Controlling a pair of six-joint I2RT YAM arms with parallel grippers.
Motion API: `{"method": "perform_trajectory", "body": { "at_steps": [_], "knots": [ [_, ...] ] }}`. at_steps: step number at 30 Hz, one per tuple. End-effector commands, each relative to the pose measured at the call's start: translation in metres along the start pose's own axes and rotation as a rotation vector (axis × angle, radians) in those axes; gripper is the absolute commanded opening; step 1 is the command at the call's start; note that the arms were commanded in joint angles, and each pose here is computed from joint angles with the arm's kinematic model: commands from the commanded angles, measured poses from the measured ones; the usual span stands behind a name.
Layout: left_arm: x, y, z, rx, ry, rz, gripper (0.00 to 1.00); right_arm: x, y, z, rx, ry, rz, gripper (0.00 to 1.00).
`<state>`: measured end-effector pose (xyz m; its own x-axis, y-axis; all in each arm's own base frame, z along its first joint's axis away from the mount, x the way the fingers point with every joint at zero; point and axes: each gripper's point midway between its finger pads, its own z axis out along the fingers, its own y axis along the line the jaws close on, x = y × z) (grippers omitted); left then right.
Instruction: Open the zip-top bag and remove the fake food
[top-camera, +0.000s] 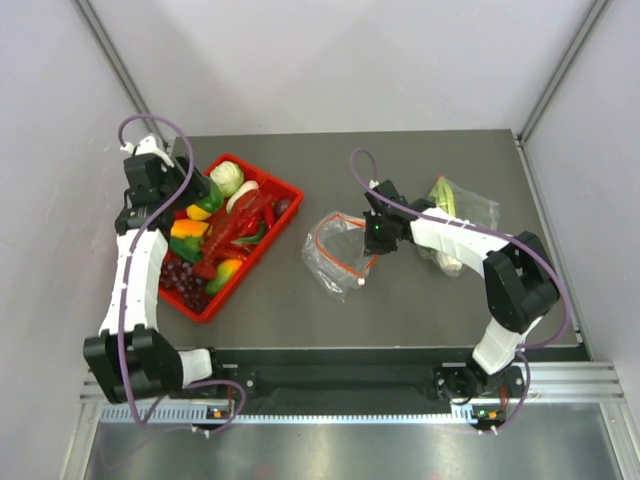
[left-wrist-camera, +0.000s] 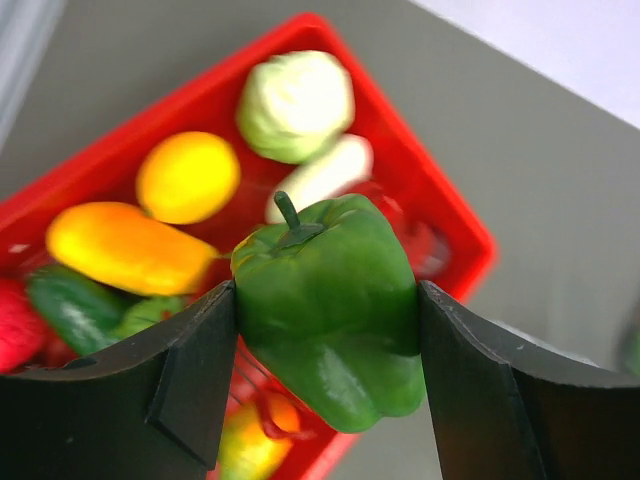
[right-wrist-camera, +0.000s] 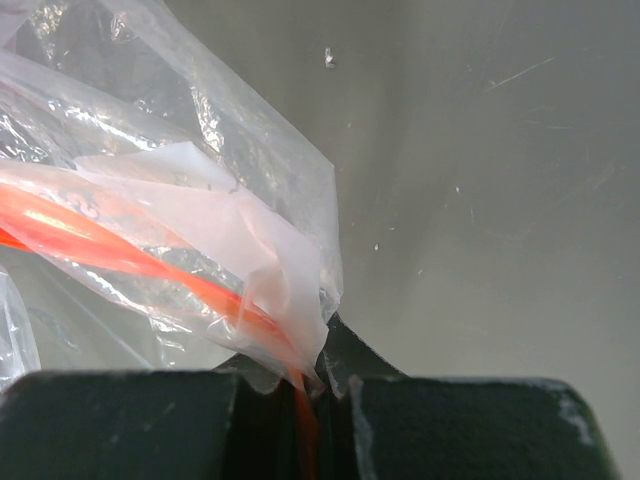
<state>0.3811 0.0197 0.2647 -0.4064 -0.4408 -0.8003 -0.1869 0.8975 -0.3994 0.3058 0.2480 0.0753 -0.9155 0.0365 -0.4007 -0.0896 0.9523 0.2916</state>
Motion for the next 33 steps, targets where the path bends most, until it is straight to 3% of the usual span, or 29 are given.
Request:
{"method": "perform_trajectory", "body": {
  "at_steps": [1, 9, 20, 23, 26, 28, 29, 31, 32, 33],
  "knots": [
    [-0.029, 0.025, 0.023, -0.115, -0.106, 0.036, 0.00, -0.014, 0.011, -0.014, -0.050, -0.059, -0.016, 0.00],
    [-0.009, 0.051, 0.083, -0.183, -0.066, -0.031, 0.00, -0.012, 0.012, -0.014, -0.056, -0.051, -0.025, 0.00],
    [0.024, 0.069, 0.121, -0.216, 0.018, -0.060, 0.00, -0.015, 0.017, -0.009, -0.065, -0.040, -0.024, 0.00],
    [0.030, 0.069, 0.124, -0.206, 0.040, -0.042, 0.18, -0.014, 0.017, -0.009, -0.062, -0.037, -0.030, 0.00],
    [0.035, 0.062, 0.120, -0.166, 0.066, -0.031, 0.50, -0.015, 0.016, -0.009, -0.059, -0.037, -0.028, 0.00],
    [0.034, 0.057, 0.114, -0.144, 0.062, -0.020, 0.59, -0.016, 0.017, -0.009, -0.060, -0.040, -0.027, 0.00],
    [0.029, 0.052, 0.108, -0.127, 0.048, -0.011, 0.72, -0.016, 0.017, -0.009, -0.060, -0.040, -0.027, 0.00],
    [0.031, 0.041, 0.104, -0.060, 0.063, 0.000, 0.87, -0.017, 0.018, -0.010, -0.063, -0.042, -0.026, 0.00],
    [0.030, 0.034, 0.099, -0.030, 0.063, 0.010, 0.99, -0.018, 0.019, -0.010, -0.065, -0.046, -0.026, 0.00],
    [0.033, 0.032, 0.097, -0.012, 0.074, 0.005, 0.99, -0.019, 0.019, -0.010, -0.063, -0.045, -0.029, 0.00]
  ]
}}
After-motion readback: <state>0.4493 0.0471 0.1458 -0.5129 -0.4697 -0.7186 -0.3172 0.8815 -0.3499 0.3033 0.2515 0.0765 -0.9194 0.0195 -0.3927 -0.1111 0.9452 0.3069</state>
